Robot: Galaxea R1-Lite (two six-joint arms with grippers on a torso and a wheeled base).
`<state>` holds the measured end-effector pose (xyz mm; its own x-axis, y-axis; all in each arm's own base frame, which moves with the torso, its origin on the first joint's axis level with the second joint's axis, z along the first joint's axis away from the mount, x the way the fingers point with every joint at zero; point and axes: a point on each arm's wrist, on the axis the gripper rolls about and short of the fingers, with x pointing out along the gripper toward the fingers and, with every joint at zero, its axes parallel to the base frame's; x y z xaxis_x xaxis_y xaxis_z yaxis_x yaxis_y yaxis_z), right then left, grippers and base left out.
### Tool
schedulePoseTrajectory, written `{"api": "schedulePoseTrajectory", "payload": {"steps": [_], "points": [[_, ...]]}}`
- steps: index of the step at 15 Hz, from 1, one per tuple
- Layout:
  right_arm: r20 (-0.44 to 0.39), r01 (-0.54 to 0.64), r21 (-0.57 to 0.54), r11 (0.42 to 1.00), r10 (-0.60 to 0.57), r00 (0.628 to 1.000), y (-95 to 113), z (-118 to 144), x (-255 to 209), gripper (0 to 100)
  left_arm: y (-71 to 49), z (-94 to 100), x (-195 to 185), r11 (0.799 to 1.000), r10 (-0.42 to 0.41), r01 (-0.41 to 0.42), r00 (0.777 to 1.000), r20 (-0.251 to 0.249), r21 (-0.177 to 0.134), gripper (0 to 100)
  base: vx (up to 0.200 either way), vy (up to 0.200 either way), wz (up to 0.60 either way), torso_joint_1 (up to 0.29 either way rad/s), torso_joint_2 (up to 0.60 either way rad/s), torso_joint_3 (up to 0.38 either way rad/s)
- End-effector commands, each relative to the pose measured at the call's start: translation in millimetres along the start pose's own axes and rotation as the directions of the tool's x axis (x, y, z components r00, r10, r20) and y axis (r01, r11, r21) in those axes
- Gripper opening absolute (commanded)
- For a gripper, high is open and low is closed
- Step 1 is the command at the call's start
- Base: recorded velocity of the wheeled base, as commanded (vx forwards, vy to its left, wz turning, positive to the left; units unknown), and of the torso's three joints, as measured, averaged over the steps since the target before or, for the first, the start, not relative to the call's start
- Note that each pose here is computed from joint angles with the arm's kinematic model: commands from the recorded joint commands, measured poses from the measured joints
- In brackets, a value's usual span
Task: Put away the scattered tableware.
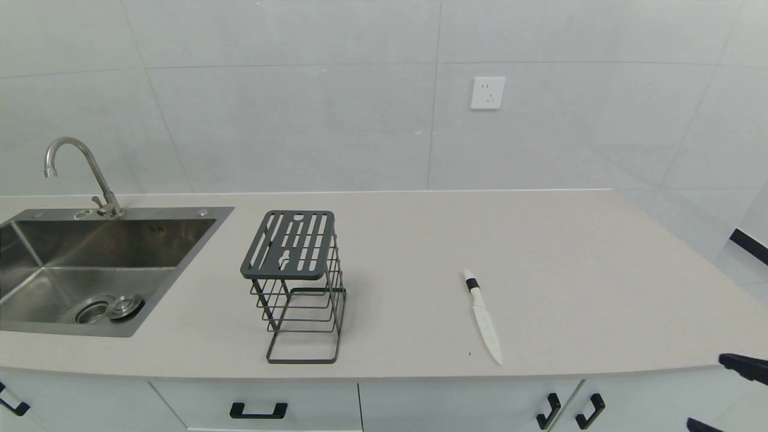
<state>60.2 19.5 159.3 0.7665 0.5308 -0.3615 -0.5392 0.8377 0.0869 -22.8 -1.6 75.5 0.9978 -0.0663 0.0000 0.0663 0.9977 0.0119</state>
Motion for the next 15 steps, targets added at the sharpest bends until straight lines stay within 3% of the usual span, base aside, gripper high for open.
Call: {"api": "schedulePoseTrajectory", "payload": {"steps": [1,5,8,15], "points": [[-0.173,-0.044,0.055,0.998,0.053,0.983,-12.9,11.9,39.4,100,0.0,0.0,0.1,1.000,0.000,0.000,1.000,-0.002,0.000,100,0.000,0.000,0.00,0.000,0.00,0.000],[-0.263,-0.045,0.088,0.995,0.067,0.963,-19.0,8.3,57.9,100,0.0,0.2,0.1,1.000,0.000,0.000,1.000,0.000,0.002,100,0.000,0.000,0.00,0.000,0.00,0.000],[-0.321,0.015,0.049,0.999,0.002,0.947,-26.9,6.1,75.9,100,0.0,0.2,0.1,1.000,0.000,0.000,1.000,0.000,0.013,100,0.000,0.000,0.00,0.000,0.00,0.000],[-0.391,-0.066,0.008,0.998,0.064,0.918,-31.8,20.5,130.1,100,0.0,0.3,0.1,1.000,0.002,-0.002,1.000,0.002,0.023,100,0.000,0.000,0.00,0.000,0.00,0.000]]}}
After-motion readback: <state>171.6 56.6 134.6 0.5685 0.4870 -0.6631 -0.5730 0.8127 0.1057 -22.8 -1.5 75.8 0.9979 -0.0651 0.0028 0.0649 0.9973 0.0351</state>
